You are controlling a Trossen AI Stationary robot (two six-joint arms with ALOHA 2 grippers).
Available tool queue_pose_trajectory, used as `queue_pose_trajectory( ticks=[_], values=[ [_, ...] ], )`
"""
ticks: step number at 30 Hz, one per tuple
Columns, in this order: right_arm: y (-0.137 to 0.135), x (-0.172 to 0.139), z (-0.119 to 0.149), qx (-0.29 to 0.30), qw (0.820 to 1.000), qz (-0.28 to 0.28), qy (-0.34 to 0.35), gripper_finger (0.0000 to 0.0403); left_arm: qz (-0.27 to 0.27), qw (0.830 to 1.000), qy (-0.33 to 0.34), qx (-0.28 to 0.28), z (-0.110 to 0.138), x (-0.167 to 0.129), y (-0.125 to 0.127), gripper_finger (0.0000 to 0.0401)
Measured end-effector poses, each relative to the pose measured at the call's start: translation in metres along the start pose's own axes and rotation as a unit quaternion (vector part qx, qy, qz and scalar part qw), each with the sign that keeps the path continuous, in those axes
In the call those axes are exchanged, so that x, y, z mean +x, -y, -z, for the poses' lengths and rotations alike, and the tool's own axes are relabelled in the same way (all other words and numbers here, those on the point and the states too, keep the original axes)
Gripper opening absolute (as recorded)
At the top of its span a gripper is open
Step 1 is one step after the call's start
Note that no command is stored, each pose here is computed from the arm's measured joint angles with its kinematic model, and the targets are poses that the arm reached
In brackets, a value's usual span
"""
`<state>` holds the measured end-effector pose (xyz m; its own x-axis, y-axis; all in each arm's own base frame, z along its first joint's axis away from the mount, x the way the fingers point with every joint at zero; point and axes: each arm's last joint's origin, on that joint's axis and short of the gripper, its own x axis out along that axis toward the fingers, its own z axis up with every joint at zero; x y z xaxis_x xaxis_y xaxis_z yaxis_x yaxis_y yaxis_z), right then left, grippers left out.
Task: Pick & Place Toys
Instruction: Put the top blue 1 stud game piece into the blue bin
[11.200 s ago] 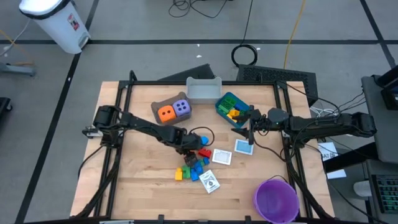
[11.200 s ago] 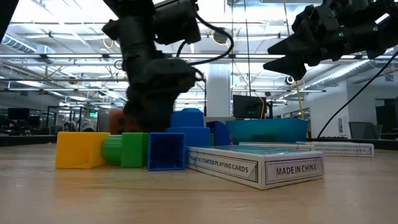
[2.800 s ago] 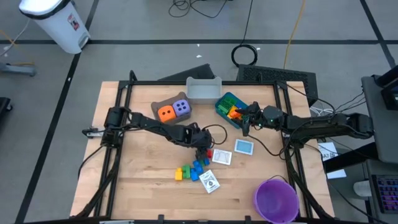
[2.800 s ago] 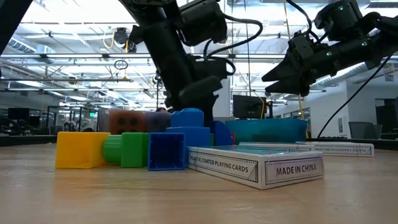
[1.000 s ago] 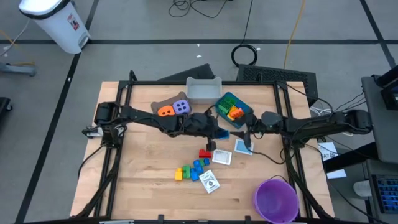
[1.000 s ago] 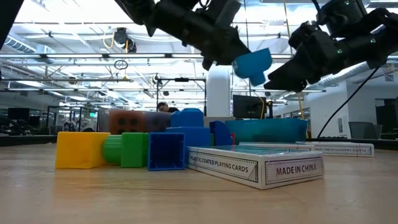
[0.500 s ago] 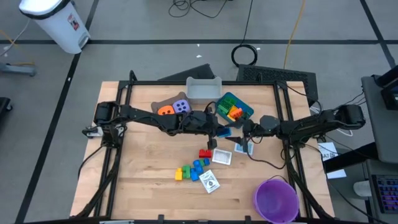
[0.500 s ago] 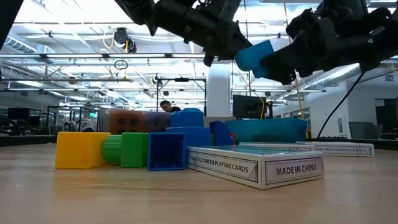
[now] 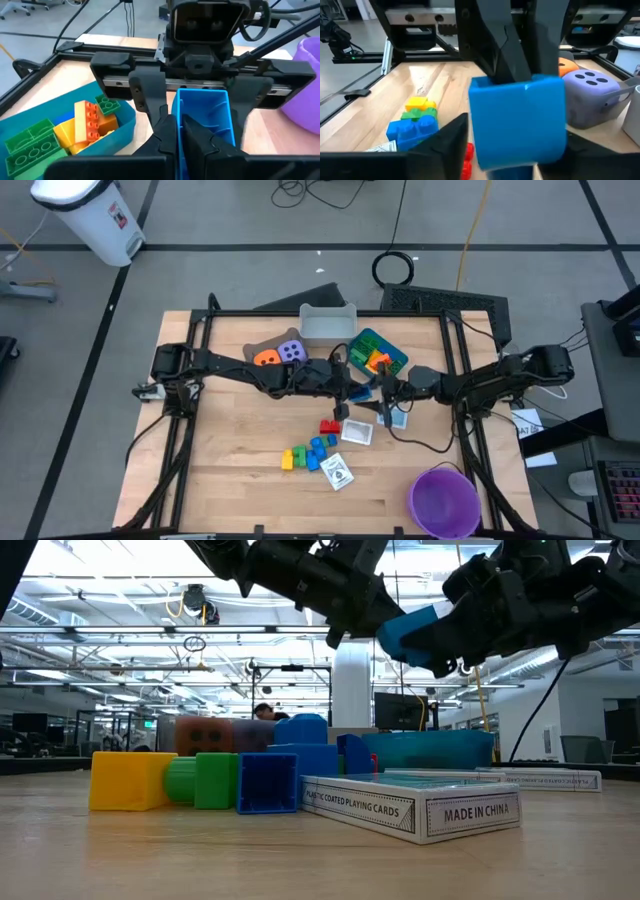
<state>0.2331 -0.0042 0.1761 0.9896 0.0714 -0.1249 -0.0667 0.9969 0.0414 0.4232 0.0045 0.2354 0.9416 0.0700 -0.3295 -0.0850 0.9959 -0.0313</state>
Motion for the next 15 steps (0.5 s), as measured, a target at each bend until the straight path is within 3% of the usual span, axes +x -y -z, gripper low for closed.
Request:
queue_pose_trajectory(
  ticks=[4,8,15],
  values=[
    [-0.0002,-0.0007,-0.0015,-0.009,1.000,-0.002,0.004,0.0128,0.002,1.000,0.000,-0.001,0.0000,0.0000,0.0005,0.0010],
    [-0.0003,-0.0017,-0.0031,-0.009,1.000,-0.002,0.007,0.0129,0.004,1.000,0.007,-0.006,-0.0014,0.0000,0.0003,0.0027],
    [-0.0003,-0.0018,-0.0017,-0.006,1.000,-0.002,-0.001,0.0129,0.007,0.999,0.005,-0.038,-0.0084,-0.0053,0.0009,0.0104]
  ],
)
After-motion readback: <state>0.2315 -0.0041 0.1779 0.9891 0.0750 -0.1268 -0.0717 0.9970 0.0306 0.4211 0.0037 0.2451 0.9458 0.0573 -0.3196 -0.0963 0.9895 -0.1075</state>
